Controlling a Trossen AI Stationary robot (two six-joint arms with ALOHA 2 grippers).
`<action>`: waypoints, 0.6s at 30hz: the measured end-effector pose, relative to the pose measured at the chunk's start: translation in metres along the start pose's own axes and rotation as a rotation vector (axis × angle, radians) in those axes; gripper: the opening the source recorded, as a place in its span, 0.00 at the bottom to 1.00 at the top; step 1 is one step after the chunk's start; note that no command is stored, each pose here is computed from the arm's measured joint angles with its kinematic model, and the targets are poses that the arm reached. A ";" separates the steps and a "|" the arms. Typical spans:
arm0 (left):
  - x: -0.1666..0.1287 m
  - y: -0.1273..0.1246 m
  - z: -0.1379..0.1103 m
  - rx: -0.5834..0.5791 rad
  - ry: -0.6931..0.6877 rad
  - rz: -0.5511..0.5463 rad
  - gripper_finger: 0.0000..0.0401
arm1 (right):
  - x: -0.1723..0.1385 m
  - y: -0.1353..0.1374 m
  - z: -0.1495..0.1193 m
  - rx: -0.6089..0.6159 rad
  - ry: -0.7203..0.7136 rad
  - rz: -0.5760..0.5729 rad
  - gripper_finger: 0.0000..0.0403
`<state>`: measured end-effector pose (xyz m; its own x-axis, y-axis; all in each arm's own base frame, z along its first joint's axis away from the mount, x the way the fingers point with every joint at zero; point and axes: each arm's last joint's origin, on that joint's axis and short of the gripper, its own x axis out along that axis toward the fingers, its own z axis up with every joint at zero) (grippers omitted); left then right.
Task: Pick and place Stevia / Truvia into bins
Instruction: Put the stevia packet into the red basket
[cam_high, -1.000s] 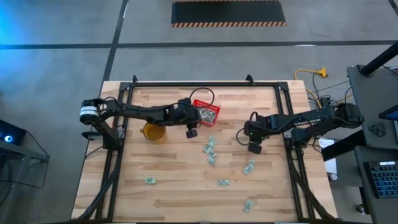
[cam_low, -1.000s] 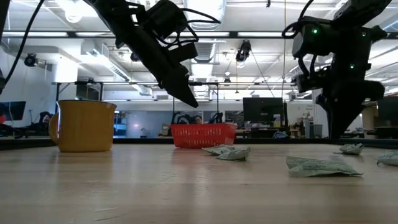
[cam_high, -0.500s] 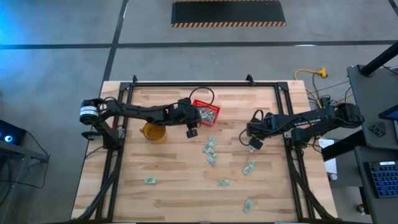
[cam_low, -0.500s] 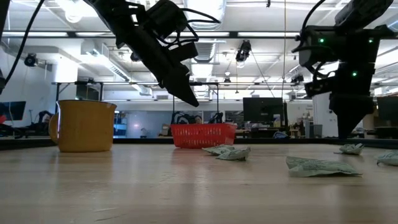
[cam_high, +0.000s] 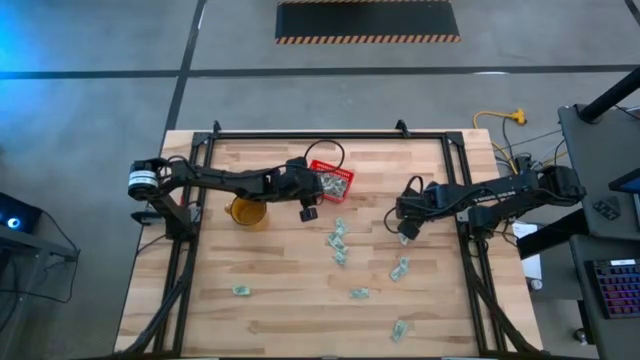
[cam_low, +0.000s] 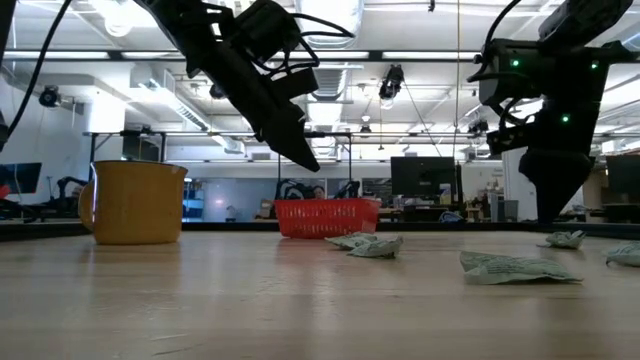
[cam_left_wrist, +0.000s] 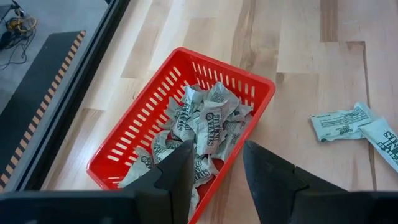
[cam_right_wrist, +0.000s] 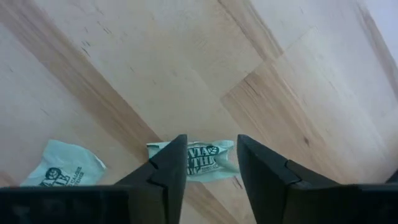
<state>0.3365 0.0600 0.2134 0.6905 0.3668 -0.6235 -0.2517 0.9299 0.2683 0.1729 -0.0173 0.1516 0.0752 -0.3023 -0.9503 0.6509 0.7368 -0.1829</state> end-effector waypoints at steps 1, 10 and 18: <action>0.000 0.000 0.000 0.000 0.000 0.000 0.31 | 0.000 0.000 0.000 0.007 -0.001 0.001 0.34; 0.000 0.000 0.000 0.000 0.000 0.000 0.31 | 0.009 -0.002 -0.008 0.061 0.036 0.014 0.38; 0.000 0.000 0.000 0.000 0.000 -0.005 0.31 | 0.010 -0.001 -0.009 0.066 0.045 0.032 0.38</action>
<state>0.3365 0.0596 0.2133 0.6920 0.3623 -0.6244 -0.2482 0.9316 0.2654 0.1660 -0.0156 0.1399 0.0636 -0.2506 -0.9660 0.6975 0.7035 -0.1366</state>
